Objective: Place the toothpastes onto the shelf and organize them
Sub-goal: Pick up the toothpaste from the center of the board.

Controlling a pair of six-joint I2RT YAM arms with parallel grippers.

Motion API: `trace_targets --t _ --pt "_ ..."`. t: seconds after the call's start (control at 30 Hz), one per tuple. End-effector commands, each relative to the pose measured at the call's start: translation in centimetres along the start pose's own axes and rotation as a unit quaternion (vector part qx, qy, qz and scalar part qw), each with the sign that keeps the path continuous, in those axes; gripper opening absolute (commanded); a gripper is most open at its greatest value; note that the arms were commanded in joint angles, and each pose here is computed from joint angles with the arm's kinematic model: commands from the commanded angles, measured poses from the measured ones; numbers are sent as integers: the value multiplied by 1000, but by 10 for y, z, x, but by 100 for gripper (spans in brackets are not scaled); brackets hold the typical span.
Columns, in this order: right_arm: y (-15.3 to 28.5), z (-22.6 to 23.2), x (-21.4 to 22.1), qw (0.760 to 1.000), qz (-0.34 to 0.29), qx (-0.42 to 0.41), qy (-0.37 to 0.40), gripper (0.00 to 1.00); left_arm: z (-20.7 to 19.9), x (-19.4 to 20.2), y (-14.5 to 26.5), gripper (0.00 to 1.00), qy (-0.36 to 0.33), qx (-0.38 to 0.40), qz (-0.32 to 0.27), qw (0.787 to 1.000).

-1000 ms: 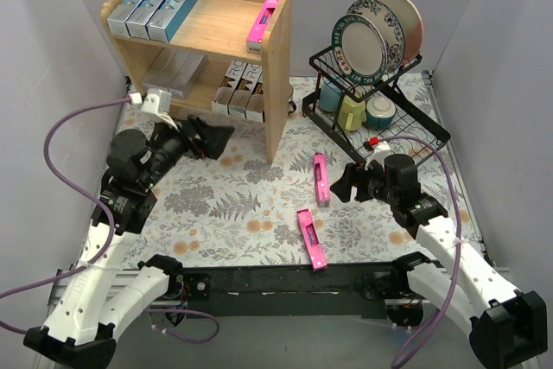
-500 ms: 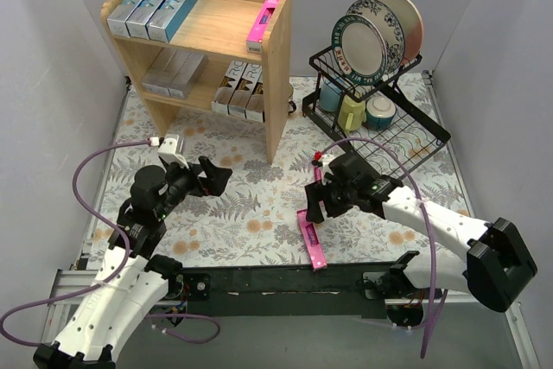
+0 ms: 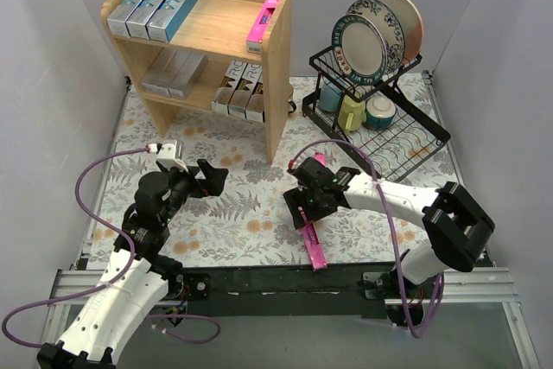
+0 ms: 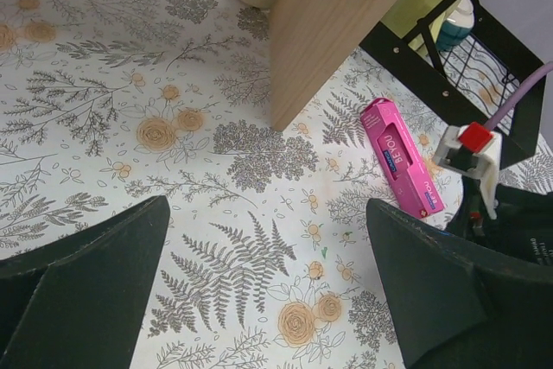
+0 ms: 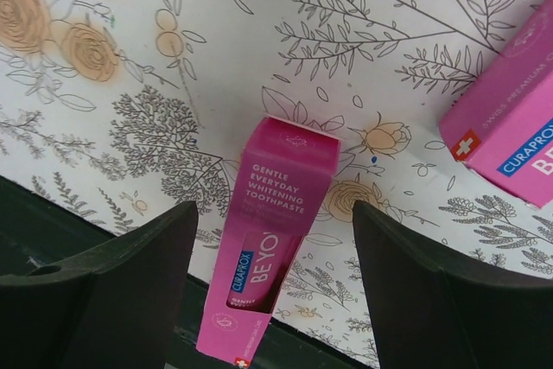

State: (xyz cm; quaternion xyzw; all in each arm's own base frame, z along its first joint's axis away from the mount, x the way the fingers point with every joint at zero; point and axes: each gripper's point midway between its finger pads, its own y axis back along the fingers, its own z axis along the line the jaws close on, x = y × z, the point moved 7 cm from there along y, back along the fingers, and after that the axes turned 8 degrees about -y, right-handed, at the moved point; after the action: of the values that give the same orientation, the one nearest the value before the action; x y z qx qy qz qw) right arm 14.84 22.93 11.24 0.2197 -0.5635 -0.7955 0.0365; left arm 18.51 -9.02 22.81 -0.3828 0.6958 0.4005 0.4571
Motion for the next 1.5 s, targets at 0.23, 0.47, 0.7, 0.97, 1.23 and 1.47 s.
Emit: trace_targets --t 0.23,0.47,0.7,0.97,1.23,1.47 --pt "-17 -5 5 995 52 83 -29 77 2 -2 -2 98 -6 -5 -11 1000" --pt "-24 -5 9 991 66 109 -29 67 0 2 -5 98 -3 2 2 1000" --pt "-21 4 -6 994 42 96 -28 51 -11 4 -13 98 12 47 33 998" --pt "-11 18 -44 997 -4 73 -24 36 -50 10 -18 98 35 115 58 991" --pt "18 2 -97 994 -61 74 -56 36 -104 24 -26 98 21 94 62 993" --pt "38 -28 -124 988 -83 78 -105 36 -181 49 -25 98 -53 49 51 996"
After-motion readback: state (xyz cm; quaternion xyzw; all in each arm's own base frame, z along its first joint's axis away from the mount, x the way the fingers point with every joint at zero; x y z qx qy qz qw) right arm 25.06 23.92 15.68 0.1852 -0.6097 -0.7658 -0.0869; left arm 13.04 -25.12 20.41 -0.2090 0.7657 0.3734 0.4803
